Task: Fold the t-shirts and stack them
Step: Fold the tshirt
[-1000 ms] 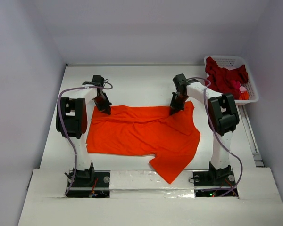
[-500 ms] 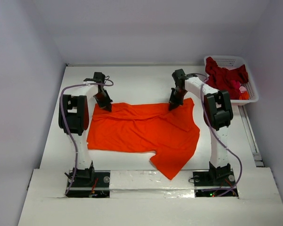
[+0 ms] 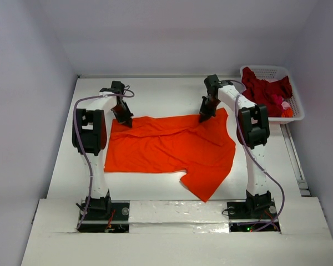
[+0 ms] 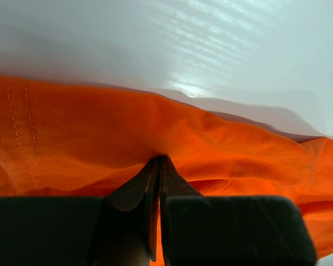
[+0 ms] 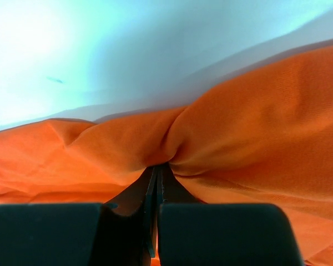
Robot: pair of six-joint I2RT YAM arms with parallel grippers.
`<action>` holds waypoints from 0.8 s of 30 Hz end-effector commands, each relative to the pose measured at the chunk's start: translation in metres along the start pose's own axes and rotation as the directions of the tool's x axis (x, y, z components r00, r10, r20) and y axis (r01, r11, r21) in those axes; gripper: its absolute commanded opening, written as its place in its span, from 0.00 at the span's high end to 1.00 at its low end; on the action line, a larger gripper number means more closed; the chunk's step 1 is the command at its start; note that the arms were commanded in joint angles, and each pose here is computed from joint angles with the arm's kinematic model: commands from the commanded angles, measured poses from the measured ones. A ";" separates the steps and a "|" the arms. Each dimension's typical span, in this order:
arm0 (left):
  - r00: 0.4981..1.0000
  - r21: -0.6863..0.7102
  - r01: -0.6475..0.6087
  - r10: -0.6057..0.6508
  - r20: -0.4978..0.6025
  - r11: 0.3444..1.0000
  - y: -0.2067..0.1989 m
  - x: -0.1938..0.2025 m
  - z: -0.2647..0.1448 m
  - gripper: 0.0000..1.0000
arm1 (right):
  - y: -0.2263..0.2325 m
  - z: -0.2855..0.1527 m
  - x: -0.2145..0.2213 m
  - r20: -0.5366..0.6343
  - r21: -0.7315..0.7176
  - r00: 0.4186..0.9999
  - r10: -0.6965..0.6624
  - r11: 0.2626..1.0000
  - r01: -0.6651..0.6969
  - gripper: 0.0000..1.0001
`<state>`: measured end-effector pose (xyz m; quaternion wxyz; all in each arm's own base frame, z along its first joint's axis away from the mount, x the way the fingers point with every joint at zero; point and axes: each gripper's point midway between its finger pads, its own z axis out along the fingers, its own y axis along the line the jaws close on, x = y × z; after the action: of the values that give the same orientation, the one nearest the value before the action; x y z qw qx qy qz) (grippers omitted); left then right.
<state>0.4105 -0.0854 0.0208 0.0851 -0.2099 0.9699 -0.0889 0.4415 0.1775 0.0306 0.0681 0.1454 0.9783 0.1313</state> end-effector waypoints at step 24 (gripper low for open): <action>1.000 -0.003 -0.018 0.018 -0.002 1.000 -0.017 -0.030 0.026 1.00 | 0.029 -0.091 -0.074 0.262 -0.078 0.963 -0.068 0.993 0.091 1.00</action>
<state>0.4577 -0.0967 0.0217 0.0961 -0.2066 0.9672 -0.1120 0.5011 0.1688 0.0615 0.1353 0.1290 0.9716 0.1451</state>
